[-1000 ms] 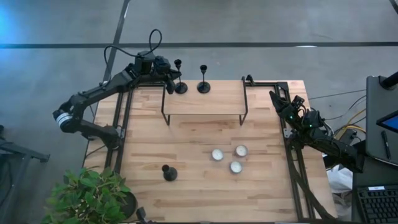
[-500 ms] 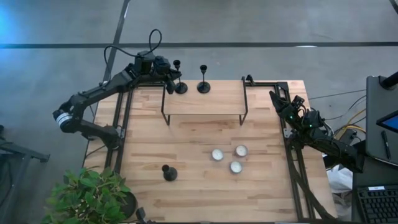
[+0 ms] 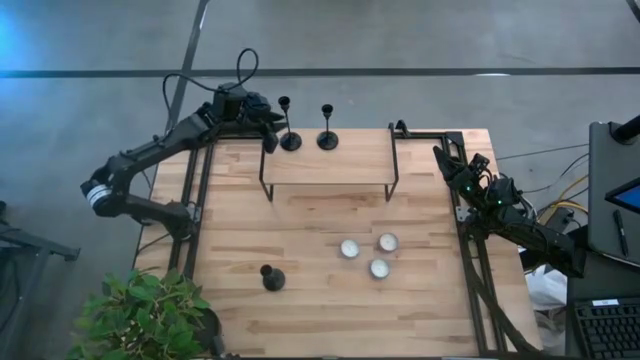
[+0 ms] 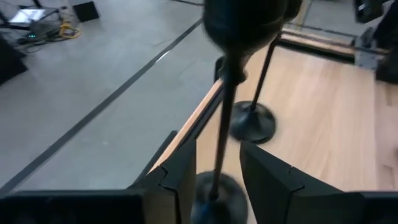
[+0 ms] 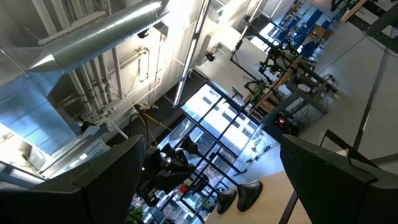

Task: Pick & Place candle stick holders
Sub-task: Align the black candle holder with the other candle holder on the shelf

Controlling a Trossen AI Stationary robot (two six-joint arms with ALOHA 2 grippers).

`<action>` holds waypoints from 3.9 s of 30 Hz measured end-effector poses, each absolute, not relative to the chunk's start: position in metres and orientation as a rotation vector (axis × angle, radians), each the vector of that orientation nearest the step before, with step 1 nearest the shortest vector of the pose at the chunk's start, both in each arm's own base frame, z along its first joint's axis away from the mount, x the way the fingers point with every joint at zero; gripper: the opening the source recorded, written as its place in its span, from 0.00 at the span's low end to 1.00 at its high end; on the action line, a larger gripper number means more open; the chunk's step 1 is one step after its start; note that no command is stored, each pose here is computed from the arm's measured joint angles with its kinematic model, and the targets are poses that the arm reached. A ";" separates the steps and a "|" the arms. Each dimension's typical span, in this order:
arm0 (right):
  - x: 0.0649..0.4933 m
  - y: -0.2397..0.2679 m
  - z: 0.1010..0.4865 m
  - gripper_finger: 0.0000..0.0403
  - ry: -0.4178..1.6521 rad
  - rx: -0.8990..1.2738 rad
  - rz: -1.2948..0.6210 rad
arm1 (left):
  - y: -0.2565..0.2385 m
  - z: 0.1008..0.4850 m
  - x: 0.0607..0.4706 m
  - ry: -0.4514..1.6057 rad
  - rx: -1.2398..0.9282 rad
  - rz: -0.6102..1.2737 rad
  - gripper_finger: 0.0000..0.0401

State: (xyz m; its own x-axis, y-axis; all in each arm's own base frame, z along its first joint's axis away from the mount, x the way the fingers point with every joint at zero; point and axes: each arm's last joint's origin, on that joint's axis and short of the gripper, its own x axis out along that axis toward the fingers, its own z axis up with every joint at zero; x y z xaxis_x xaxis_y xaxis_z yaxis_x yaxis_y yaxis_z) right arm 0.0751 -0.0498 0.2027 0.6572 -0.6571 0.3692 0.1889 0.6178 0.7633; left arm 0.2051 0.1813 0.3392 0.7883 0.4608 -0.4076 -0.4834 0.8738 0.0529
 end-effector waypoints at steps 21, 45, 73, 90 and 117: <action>0.075 -0.050 0.203 0.91 -0.694 0.755 -0.535 | 0.120 0.379 0.137 0.415 0.002 0.514 0.36; 0.075 -0.050 0.203 0.91 -0.694 0.755 -0.535 | 0.096 0.358 0.140 0.316 -0.122 -0.249 0.36; 0.075 -0.050 0.203 0.91 -0.694 0.755 -0.535 | 0.030 0.292 0.184 0.401 -0.015 -0.281 0.34; 0.075 -0.050 0.203 0.91 -0.694 0.755 -0.535 | -0.020 0.234 0.166 0.340 -0.227 -0.204 0.34; 0.075 -0.050 0.203 0.91 -0.694 0.755 -0.535 | -0.061 0.195 0.146 0.650 -0.210 -0.345 0.34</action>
State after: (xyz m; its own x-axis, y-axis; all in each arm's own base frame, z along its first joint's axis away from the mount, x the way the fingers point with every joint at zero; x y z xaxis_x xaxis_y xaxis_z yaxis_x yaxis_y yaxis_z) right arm 0.0751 -0.0498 0.2027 0.6570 -0.6573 0.3692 0.1891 0.6177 0.7633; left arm 0.1463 -0.0610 0.1947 0.7425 -0.3769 -0.5537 0.2473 0.9225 -0.2964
